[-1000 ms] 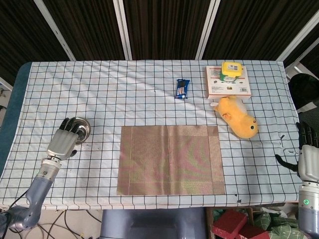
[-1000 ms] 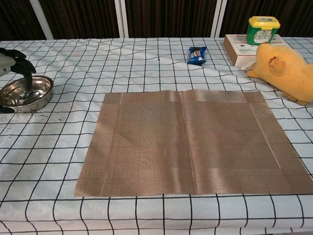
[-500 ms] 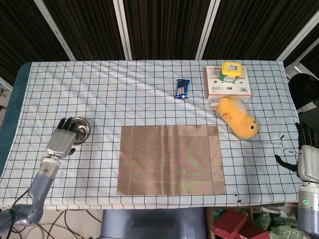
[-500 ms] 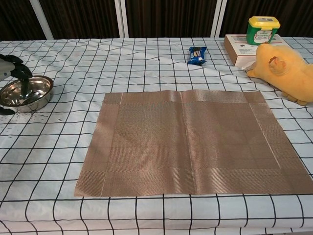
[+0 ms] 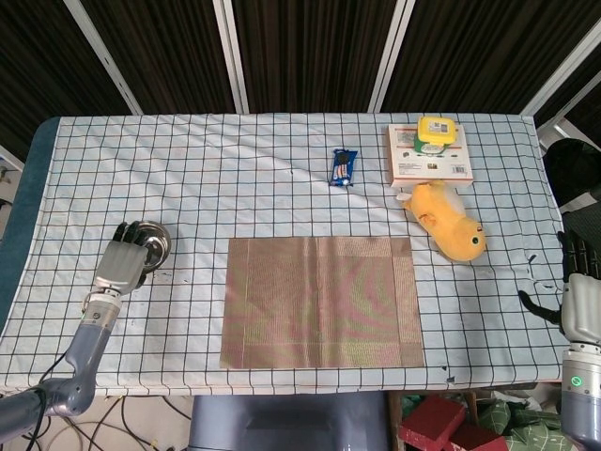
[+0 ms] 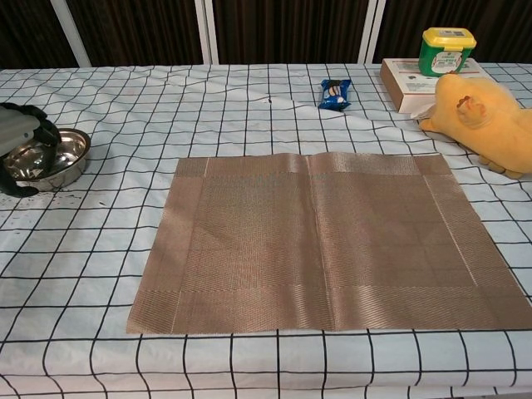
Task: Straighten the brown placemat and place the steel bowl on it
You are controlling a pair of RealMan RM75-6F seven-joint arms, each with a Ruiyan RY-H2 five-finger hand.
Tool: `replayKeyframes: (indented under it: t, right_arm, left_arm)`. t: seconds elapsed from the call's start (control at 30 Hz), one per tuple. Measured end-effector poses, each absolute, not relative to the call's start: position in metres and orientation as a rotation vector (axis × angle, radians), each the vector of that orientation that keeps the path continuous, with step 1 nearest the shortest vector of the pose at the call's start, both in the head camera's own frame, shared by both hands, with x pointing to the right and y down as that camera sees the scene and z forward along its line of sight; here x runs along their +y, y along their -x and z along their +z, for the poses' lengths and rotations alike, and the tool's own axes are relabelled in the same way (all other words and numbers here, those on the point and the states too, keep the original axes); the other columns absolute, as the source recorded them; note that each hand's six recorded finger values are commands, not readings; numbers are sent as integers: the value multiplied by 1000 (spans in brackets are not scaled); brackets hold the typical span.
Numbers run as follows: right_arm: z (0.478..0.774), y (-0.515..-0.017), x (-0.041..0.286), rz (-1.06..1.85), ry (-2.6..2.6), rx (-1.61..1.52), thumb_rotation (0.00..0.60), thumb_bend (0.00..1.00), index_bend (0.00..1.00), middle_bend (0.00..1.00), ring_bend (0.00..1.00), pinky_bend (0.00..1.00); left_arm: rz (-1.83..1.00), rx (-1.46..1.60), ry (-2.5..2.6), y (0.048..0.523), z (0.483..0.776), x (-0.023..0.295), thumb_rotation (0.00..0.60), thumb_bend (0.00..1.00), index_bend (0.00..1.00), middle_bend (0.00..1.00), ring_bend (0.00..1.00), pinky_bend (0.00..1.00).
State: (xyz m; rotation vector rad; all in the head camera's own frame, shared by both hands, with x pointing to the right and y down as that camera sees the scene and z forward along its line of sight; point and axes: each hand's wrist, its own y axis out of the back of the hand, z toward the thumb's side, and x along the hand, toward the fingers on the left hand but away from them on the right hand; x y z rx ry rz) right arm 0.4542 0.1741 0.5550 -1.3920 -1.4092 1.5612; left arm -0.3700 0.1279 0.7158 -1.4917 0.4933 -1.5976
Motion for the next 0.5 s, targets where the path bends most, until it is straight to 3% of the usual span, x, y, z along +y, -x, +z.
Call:
replayKeyframes:
  t: [0.17,0.5]
  right_arm:
    - [555,-454,174,1561,1395,-1413,600,156,0,0,0,164]
    - [555,-453,174,1557,1404,-1418,600,155,0,0,0,164]
  left_arm:
    - [-1598,499,1486,372,717,127,600,438,576,234,50,99]
    - [-1550,524,1478,367,707,122,600,457,623,249,69,111]
